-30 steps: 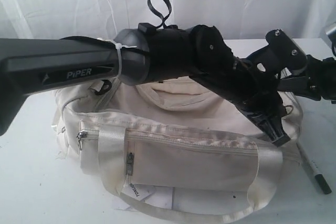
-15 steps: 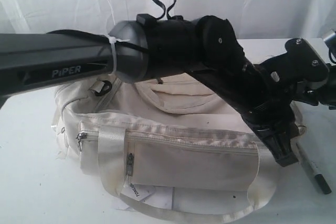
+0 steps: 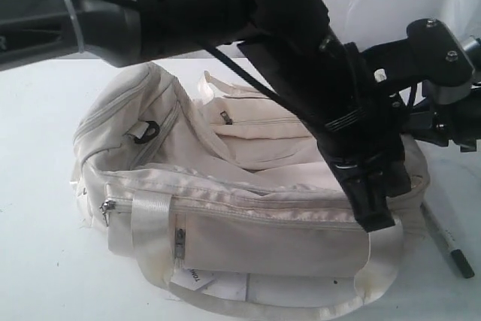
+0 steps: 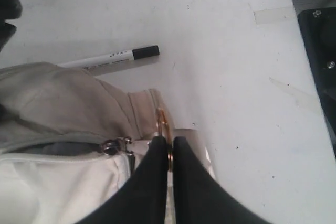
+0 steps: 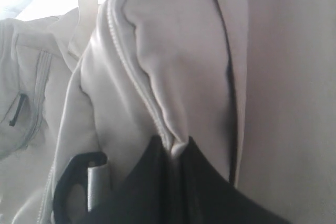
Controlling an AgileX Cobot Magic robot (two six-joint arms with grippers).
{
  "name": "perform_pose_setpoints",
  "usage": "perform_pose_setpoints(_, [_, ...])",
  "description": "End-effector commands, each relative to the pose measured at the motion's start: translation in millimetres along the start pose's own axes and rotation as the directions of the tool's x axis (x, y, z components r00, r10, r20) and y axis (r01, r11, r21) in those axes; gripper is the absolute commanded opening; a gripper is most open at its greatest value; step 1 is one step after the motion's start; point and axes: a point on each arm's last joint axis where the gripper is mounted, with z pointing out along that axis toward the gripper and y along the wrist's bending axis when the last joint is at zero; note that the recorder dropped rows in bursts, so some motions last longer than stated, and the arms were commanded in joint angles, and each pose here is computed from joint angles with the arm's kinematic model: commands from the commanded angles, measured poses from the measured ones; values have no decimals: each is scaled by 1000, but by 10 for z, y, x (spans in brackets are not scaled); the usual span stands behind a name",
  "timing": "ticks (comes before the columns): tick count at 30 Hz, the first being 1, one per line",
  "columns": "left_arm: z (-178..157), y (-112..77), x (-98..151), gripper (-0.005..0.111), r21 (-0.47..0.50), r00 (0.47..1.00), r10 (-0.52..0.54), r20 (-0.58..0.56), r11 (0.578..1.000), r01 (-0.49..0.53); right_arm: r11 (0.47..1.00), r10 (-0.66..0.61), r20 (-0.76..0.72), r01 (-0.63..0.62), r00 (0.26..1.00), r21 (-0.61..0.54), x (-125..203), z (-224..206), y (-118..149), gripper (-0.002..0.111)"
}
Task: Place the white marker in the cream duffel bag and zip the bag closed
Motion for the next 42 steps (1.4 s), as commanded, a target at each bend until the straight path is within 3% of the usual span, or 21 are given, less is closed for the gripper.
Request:
perform_pose_setpoints(1, [-134,-346,-7,0,190,998,-57,-27,980,62,995,-5,129,-7,992,98,-231,-47,-64,0])
perform_pose_setpoints(15, [-252,-560,241,0,203,994,-81,-76,975,95,980,-28,243,-21,970,197,-571,-308,-107,0])
perform_pose_setpoints(28, [-450,-705,381,0,162,994,-66,-92,984,81,977,9,260,-64,966,204,-554,-436,-248,0])
perform_pose_setpoints(34, [-456,-781,467,0,207,985,-91,-146,971,120,961,9,297,-90,955,261,-570,-518,-339,0])
perform_pose_setpoints(42, [-423,-723,455,0,131,990,-108,-88,984,119,983,-3,272,-47,962,178,-622,-548,-227,0])
